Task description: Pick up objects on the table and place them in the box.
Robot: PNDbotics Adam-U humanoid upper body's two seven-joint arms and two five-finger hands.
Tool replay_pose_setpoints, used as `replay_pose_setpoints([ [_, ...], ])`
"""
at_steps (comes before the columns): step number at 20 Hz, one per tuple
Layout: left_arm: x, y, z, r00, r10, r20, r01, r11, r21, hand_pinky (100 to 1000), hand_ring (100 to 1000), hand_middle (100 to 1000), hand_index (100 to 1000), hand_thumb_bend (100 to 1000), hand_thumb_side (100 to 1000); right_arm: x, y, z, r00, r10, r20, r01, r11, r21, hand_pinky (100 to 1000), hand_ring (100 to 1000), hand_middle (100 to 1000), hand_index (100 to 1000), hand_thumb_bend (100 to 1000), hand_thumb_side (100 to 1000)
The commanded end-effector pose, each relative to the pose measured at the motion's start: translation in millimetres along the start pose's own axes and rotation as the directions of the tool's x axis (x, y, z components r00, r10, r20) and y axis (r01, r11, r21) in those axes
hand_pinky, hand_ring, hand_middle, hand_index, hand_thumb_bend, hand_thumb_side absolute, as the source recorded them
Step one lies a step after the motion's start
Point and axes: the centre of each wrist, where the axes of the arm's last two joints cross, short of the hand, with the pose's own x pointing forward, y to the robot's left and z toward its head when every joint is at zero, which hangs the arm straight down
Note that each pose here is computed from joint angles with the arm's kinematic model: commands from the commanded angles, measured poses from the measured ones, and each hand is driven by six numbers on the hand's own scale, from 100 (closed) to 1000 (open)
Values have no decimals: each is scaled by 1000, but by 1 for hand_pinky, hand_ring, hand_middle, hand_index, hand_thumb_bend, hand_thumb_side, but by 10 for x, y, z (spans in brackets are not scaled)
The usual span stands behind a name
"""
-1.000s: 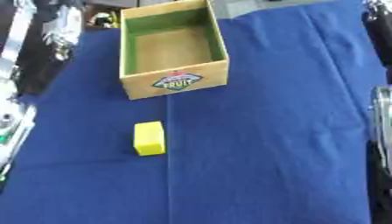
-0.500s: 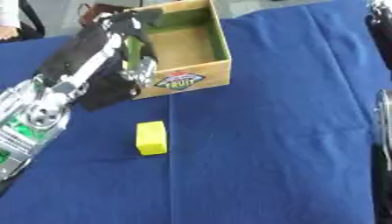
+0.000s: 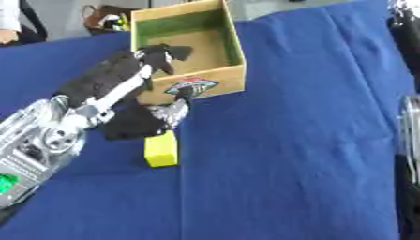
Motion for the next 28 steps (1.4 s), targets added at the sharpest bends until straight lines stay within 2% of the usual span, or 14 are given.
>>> replay_pose_setpoints([
  [1,-2,157,68,999,-51,-5,51,999,-18,691,859,923,1000,924,1000,65,-42,-29,999,1,32,-1,1000,0,753,733,609,737,100,557],
  [3,-56,146,132,995,-100,-12,99,993,-64,715,874,941,1000,932,1000,64,-44,-29,1000,-1,29,1,1000,4,753,733,608,737,100,558],
  [5,-100,127,170,990,-141,-10,140,985,-103,734,885,953,1000,880,1000,63,-47,-30,1000,-2,28,2,1000,5,753,734,608,737,100,555],
  [8,-174,79,188,984,-178,-3,175,971,-163,766,904,974,1000,815,926,58,-52,-29,1000,-2,26,2,1000,5,753,733,607,736,100,551],
  [11,-283,23,195,981,-192,-2,186,953,-238,782,911,974,1000,885,943,53,-58,-27,1000,-2,24,2,1000,5,753,731,605,734,100,547],
  [14,-351,41,199,979,-201,-15,189,941,-282,781,908,964,1000,911,949,46,-66,-23,1000,-3,20,3,1000,5,754,730,604,728,100,542],
  [19,-419,66,184,974,-223,-47,193,916,-353,769,900,946,1000,831,919,46,-69,-26,1000,-6,18,6,1000,3,754,729,603,724,100,539],
  [25,-460,135,126,961,-263,-88,205,887,-415,720,862,874,1000,694,878,40,-76,-23,1000,-9,12,9,1000,6,755,729,603,721,100,535],
  [28,-470,151,92,960,-259,-103,187,873,-450,693,834,859,1000,673,863,37,-83,-25,1000,-10,9,10,1000,6,756,729,602,720,100,535],
])
